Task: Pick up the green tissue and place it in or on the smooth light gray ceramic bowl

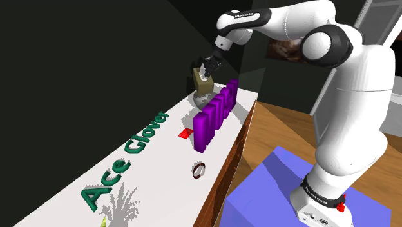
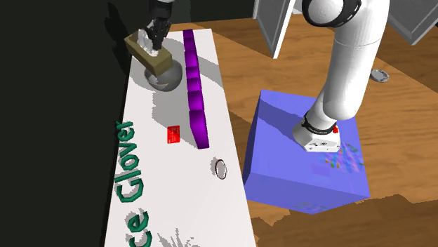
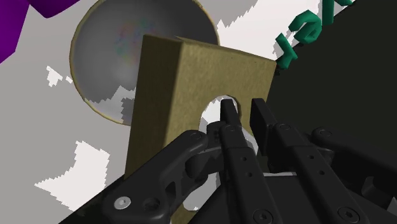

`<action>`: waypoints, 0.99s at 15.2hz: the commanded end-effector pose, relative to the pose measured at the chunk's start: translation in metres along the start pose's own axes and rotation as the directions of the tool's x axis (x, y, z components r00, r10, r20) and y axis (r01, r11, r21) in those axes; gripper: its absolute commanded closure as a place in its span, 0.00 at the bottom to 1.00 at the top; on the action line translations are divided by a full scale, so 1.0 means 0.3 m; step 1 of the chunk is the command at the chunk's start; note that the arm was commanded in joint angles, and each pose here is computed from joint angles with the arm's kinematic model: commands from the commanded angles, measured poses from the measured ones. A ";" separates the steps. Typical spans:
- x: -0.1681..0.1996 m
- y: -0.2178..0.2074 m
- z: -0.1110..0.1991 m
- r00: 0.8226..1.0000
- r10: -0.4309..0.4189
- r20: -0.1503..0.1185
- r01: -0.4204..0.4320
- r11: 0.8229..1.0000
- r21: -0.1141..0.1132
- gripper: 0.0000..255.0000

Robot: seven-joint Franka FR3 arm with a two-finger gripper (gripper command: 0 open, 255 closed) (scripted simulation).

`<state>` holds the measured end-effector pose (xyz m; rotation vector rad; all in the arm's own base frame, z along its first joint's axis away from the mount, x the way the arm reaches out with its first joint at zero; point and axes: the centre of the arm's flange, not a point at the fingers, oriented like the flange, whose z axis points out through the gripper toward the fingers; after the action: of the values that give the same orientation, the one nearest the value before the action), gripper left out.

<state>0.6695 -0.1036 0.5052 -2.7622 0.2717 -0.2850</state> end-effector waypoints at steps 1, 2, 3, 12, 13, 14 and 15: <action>-0.004 0.015 0.033 1.000 0.000 -0.001 0.000 1.000 0.000 1.00; -0.007 0.022 0.049 1.000 0.000 -0.001 0.000 1.000 0.000 1.00; -0.010 0.028 0.065 1.000 0.000 -0.001 0.000 1.000 0.000 1.00; -0.022 0.055 0.133 1.000 0.000 -0.001 0.000 1.000 0.000 1.00; -0.022 0.055 0.133 1.000 0.000 -0.001 0.000 1.000 0.000 1.00; -0.022 0.055 0.133 1.000 0.000 -0.001 0.000 1.000 0.000 1.00; -0.022 0.055 0.133 1.000 0.000 -0.001 0.000 1.000 0.000 0.00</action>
<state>0.6698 -0.1045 0.4617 -2.7624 0.2720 -0.2865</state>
